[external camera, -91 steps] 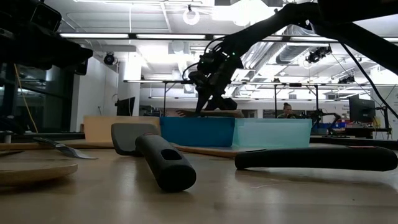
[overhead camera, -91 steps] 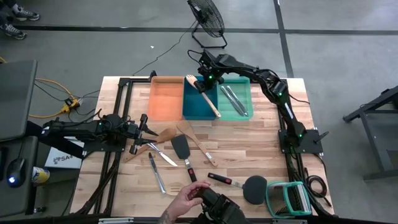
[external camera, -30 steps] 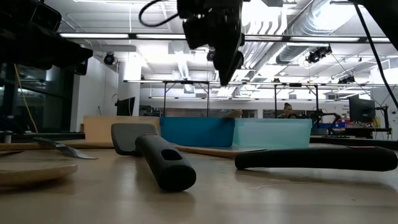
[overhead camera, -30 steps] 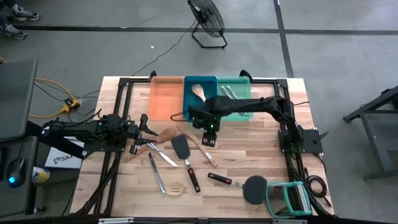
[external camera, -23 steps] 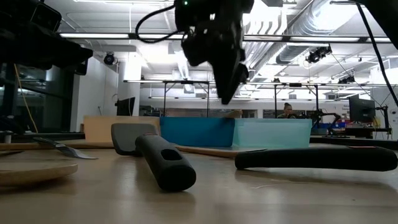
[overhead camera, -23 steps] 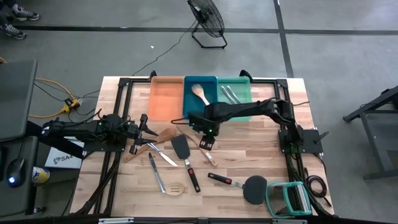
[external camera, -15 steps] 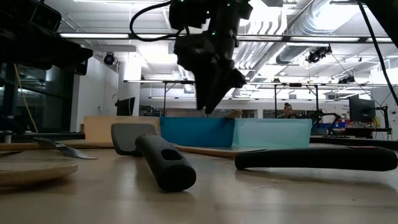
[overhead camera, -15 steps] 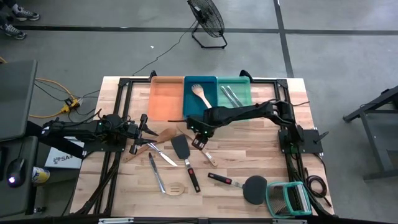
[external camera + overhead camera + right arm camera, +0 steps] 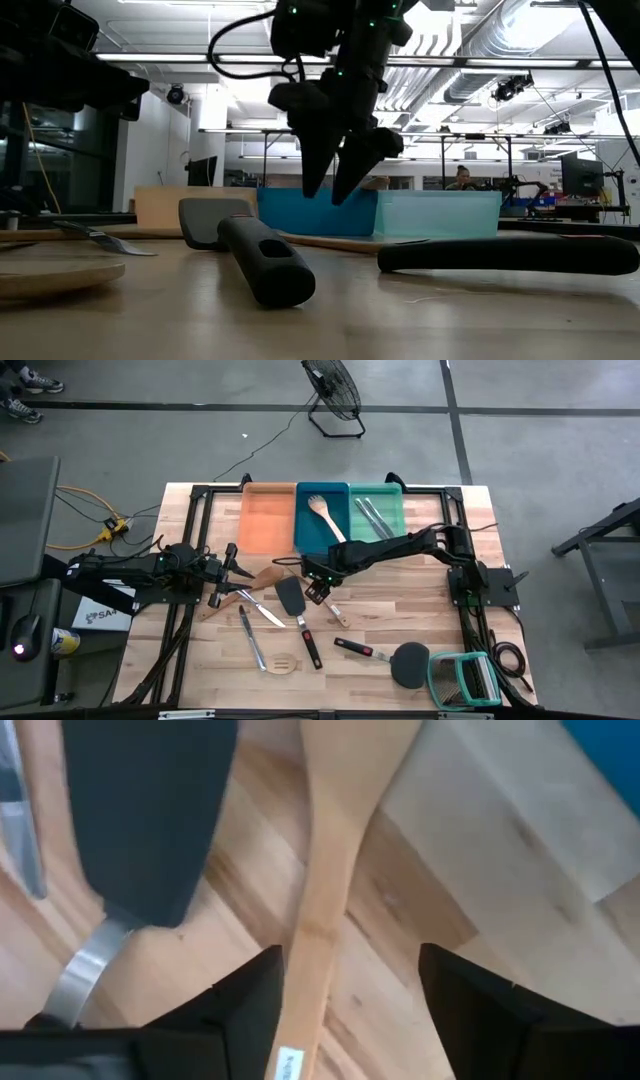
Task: Pick & Place Kitchen Items
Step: Put the brown wooden spatula into the blue bin
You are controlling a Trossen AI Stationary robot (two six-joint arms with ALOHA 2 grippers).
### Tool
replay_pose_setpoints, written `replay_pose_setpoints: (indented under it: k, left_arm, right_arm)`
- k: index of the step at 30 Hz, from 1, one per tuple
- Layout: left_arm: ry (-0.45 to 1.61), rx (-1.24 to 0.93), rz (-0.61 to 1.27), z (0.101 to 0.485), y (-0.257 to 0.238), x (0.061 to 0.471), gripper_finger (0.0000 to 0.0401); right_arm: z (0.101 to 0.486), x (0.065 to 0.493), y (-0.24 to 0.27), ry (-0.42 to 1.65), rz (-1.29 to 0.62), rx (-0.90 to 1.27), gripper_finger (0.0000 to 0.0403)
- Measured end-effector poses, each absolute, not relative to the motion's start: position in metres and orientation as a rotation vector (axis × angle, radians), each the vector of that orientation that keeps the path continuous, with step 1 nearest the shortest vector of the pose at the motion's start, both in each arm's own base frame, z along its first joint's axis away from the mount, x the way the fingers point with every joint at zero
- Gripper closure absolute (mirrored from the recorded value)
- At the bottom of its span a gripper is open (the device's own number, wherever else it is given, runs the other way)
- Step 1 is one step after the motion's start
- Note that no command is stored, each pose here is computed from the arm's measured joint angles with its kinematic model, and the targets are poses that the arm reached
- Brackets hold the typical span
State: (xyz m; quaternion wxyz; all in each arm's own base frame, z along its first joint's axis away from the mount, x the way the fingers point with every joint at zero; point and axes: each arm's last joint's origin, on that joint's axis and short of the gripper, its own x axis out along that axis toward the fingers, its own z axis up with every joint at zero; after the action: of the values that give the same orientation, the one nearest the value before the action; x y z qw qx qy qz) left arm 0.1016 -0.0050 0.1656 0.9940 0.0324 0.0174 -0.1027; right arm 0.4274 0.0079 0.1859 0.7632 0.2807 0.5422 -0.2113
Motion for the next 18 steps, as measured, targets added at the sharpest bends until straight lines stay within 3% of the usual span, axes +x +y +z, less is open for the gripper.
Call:
replay_pose_setpoints:
  k: [18]
  left_arm:
    - [0.034,0.065,-0.207,0.166,-0.005,0.102,0.0276]
  right_arm:
    - [0.153,0.437,0.023,1.209,-0.479,0.648,0.0193]
